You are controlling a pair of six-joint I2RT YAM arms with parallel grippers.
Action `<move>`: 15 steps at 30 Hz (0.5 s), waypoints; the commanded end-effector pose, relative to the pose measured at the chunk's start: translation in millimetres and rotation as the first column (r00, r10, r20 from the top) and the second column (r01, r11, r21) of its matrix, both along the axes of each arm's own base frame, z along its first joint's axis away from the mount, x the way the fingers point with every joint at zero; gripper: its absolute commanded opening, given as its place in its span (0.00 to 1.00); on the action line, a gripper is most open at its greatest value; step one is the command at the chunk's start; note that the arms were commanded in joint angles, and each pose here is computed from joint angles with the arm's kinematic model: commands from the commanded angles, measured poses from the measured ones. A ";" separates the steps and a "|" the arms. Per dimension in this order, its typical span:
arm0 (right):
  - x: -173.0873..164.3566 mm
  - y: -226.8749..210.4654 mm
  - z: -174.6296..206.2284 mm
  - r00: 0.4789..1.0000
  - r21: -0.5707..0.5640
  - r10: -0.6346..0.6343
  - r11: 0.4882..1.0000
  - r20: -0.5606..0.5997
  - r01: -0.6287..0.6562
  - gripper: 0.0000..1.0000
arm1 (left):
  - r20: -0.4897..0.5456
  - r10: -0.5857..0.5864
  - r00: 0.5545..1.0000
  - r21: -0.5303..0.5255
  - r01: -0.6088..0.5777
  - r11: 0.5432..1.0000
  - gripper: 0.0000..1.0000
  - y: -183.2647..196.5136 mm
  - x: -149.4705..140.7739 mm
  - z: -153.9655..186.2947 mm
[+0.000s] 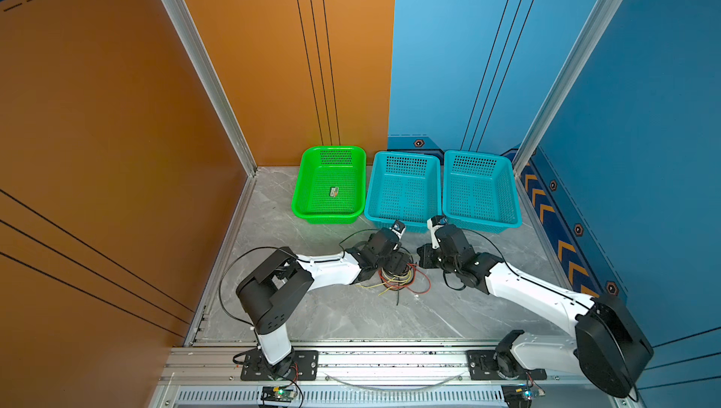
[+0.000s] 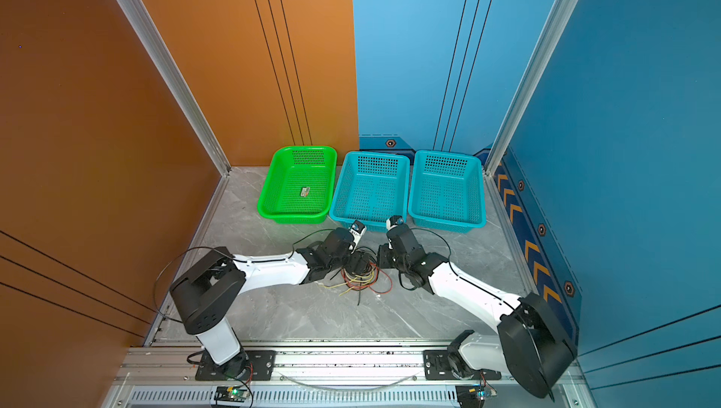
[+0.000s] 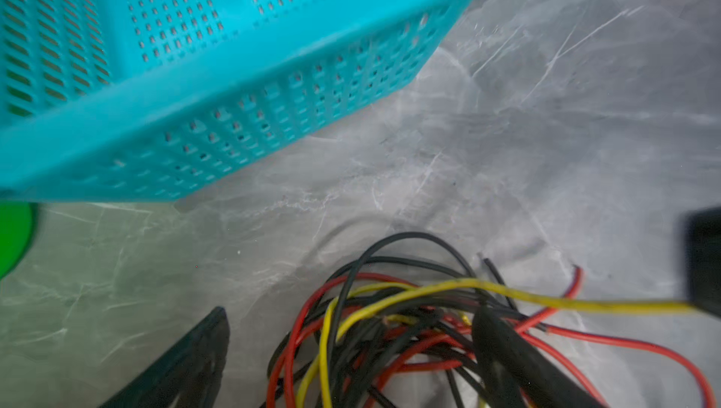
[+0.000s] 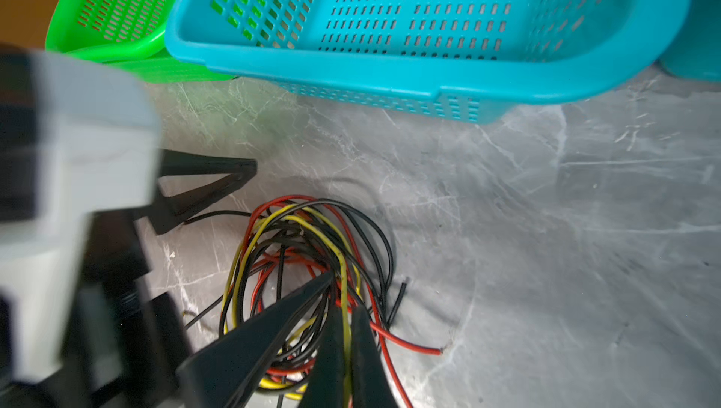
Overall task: Untangle and sort cables by color
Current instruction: Untie the cable.
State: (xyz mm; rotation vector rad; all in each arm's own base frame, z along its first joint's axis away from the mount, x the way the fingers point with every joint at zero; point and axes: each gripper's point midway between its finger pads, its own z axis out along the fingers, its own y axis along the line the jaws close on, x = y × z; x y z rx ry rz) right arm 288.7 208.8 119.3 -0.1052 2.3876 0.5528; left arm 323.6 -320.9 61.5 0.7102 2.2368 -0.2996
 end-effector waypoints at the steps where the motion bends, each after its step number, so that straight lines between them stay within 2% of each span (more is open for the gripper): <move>1: -3.8 -11.9 17.3 0.999 -0.057 -0.015 0.998 0.031 0.016 0.00 | -0.054 0.012 0.998 0.056 -0.009 0.998 0.98 7.9 -11.1 -15.3; 8: -10.4 -15.6 60.9 0.996 -0.034 0.003 0.999 0.092 0.000 0.00 | -0.093 0.031 0.995 0.110 -0.021 0.994 0.98 22.3 -19.9 -40.4; 15: -17.2 -22.6 129.7 0.980 -0.010 0.024 1.000 0.200 -0.022 0.00 | -0.115 0.060 0.992 0.107 -0.047 0.993 0.98 35.9 -28.4 -58.3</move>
